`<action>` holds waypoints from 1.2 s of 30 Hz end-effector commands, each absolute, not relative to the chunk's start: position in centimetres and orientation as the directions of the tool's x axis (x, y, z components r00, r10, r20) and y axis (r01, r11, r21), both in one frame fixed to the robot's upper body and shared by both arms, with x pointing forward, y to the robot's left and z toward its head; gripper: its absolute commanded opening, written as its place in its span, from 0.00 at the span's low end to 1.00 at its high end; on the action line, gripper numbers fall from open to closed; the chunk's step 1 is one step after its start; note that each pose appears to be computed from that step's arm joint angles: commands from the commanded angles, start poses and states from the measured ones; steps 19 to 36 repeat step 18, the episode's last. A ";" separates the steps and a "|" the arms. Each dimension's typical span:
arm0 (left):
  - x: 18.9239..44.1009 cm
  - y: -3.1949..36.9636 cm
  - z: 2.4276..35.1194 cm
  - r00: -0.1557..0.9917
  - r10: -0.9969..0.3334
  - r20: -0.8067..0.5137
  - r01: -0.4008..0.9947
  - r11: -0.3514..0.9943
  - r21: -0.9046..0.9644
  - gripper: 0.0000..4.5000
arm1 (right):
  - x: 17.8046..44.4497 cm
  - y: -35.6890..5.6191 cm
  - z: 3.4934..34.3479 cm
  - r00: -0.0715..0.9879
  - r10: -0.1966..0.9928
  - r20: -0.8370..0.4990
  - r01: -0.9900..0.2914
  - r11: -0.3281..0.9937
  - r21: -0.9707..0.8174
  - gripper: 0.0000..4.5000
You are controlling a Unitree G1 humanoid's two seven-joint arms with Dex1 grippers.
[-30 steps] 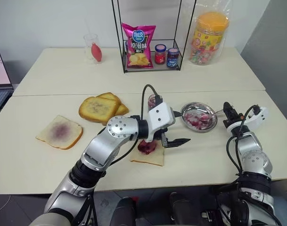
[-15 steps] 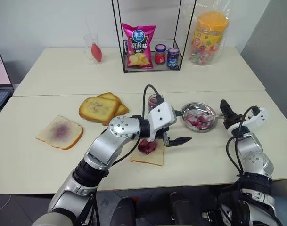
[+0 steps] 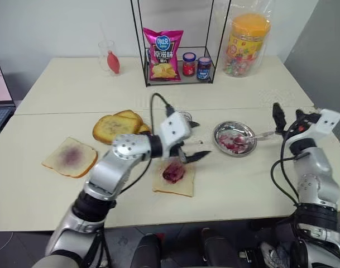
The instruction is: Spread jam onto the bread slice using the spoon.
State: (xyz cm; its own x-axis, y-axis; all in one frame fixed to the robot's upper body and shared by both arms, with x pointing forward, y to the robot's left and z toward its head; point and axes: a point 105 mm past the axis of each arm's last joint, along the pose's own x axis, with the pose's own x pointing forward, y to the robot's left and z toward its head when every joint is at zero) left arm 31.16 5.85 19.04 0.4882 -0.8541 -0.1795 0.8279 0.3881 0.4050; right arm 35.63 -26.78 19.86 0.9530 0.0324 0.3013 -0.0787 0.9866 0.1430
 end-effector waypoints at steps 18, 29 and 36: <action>26.2 20.5 17.4 0.609 -0.693 -0.386 0.785 0.456 0.420 1.00 | 23.3 -22.3 18.0 0.573 0.740 -0.352 -0.818 0.546 -0.183 1.00; 26.2 20.5 17.4 0.609 -0.693 -0.386 0.785 0.456 0.420 1.00 | 23.3 -22.3 18.0 0.573 0.740 -0.352 -0.818 0.546 -0.183 1.00; 26.2 20.5 17.4 0.609 -0.693 -0.386 0.785 0.456 0.420 1.00 | 23.3 -22.3 18.0 0.573 0.740 -0.352 -0.818 0.546 -0.183 1.00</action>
